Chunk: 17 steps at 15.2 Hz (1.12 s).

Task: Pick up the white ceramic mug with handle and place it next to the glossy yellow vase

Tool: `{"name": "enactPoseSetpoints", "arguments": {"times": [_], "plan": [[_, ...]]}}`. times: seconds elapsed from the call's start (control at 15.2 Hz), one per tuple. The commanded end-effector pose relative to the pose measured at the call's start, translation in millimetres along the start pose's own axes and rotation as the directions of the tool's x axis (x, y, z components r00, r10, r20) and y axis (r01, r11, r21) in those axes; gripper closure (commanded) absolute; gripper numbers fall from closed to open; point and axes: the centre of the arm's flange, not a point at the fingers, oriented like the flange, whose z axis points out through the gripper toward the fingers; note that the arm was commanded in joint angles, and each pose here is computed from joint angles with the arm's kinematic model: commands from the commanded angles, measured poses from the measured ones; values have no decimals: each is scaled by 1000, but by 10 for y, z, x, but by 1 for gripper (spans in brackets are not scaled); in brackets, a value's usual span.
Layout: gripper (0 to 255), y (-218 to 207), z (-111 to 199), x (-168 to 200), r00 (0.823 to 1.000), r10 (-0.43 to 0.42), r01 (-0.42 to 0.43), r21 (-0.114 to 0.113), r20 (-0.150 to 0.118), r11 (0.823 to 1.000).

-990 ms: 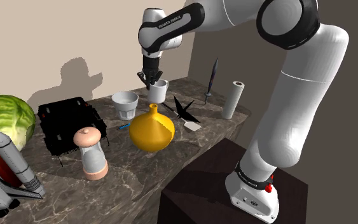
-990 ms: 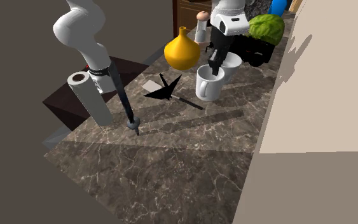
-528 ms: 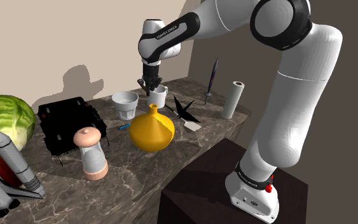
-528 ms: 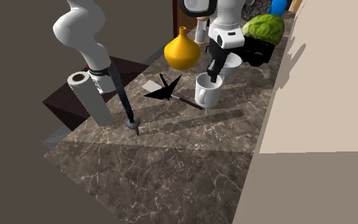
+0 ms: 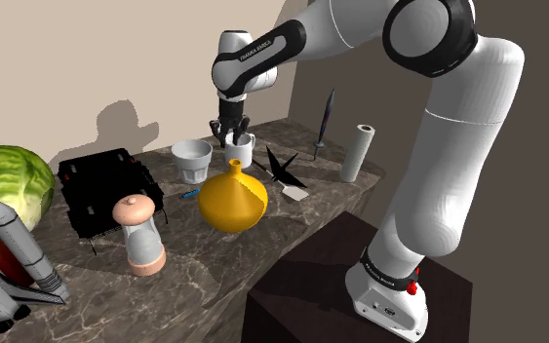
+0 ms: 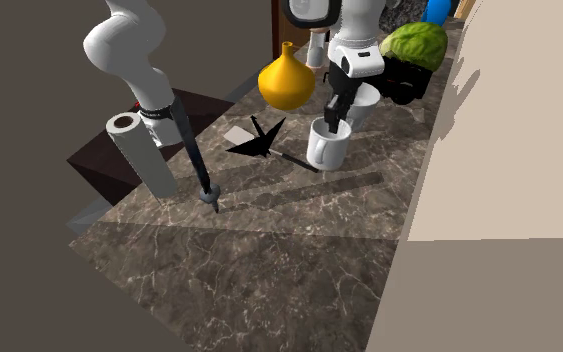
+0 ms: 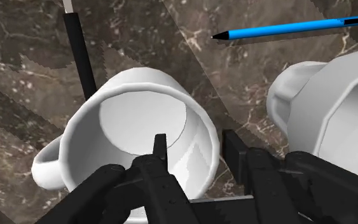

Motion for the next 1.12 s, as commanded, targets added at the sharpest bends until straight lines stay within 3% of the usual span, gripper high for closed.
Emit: {"name": "enactPoseSetpoints", "arguments": {"times": [0.0, 0.26, 0.53, 1.06], "plan": [[0, 0, -1, 1, 1000, 0, 0, 0, 0, 1000], [0, 0, -1, 0, 1000, 0, 0, 0, 0, 1000], [0, 0, -501, 0, 1000, 0, 0, 0, 0, 1000], [0, 0, -501, 0, 1000, 0, 0, 0, 0, 1000]]}}
